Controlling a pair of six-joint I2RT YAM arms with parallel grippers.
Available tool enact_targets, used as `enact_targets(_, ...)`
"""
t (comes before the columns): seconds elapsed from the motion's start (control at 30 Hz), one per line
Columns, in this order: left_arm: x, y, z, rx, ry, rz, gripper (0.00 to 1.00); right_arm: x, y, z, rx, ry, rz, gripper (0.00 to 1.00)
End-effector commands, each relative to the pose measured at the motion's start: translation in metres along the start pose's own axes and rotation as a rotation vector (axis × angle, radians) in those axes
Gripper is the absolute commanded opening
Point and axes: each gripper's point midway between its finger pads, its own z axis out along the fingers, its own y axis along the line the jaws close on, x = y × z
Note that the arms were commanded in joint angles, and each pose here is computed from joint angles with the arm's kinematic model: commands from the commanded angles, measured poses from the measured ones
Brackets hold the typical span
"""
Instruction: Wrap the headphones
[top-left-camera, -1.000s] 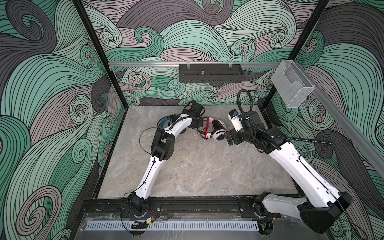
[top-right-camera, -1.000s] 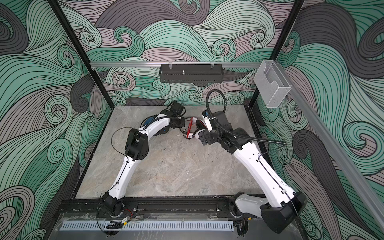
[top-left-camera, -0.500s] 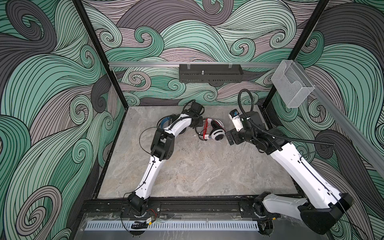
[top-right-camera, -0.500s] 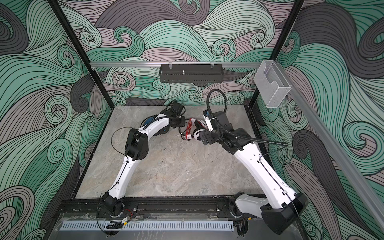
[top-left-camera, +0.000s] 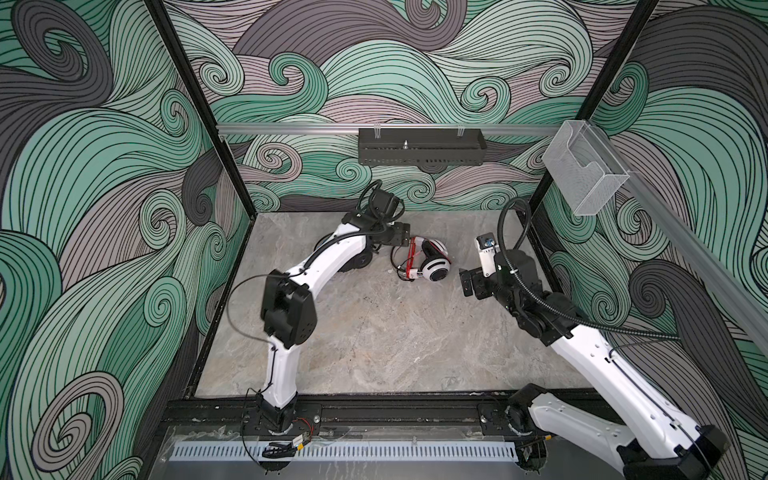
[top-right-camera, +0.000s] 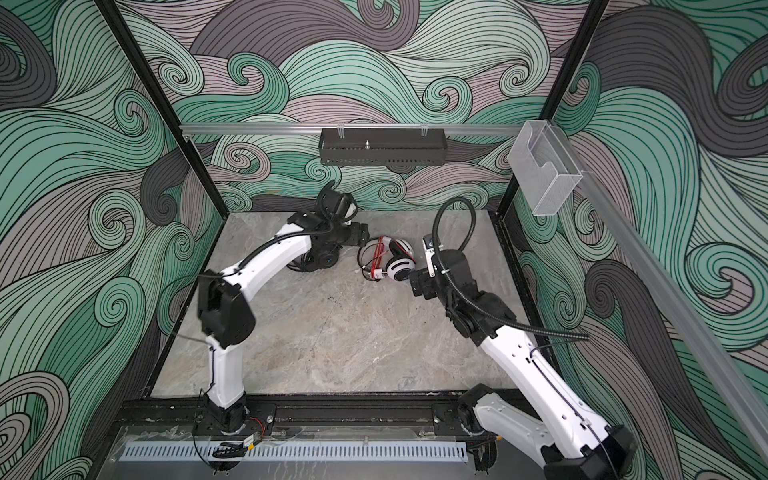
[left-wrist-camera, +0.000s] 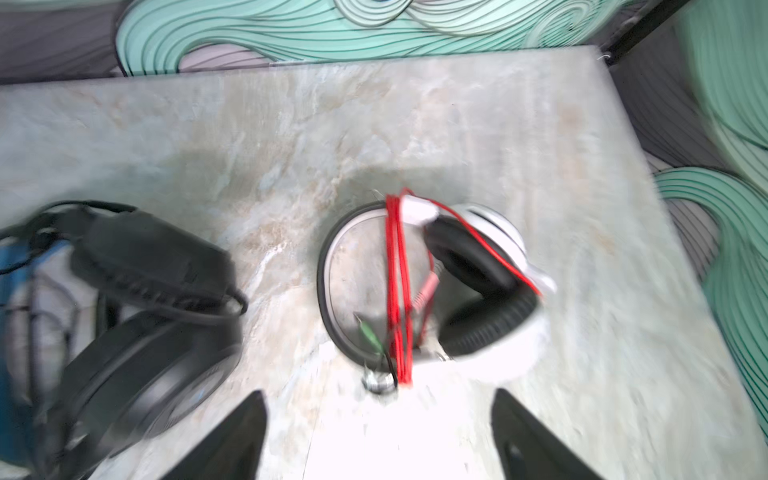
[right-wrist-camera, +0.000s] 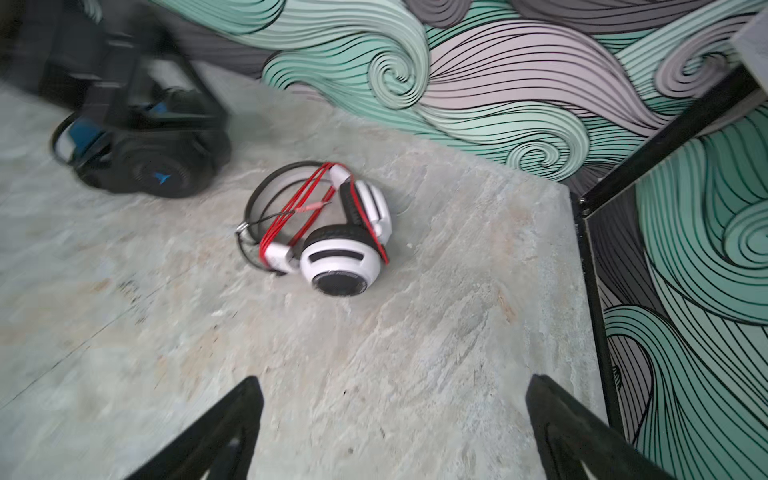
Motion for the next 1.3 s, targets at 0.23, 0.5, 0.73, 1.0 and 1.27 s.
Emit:
enact_targets(0.23,0.113,0.133,-0.126,-0.398,-0.204,-0.032,0.99,0.055,-0.074,0.071,0.371,-0.100,0.311,1.00)
enact_targets(0.5,0.145,0.237,-0.113,-0.639,-0.290,-0.083,0.99,0.077,-0.085,0.123,0.316,-0.066,0.289,1.00)
enact_targets(0.73,0.122,0.288,-0.081,-0.695,-0.296,-0.128,0.99,0.069,-0.077,0.143,0.236,-0.011,0.217,1.00)
enact_targets(1.0,0.129,0.313,-0.065,-0.685,-0.332,-0.163,0.99,0.117,-0.081,0.146,0.276,0.066,0.270,1.00)
enact_targets(1.27,0.130,0.315,-0.062,-0.649,-0.442,-0.108,0.99,0.117,-0.094,0.136,0.297,-0.014,0.306,0.99)
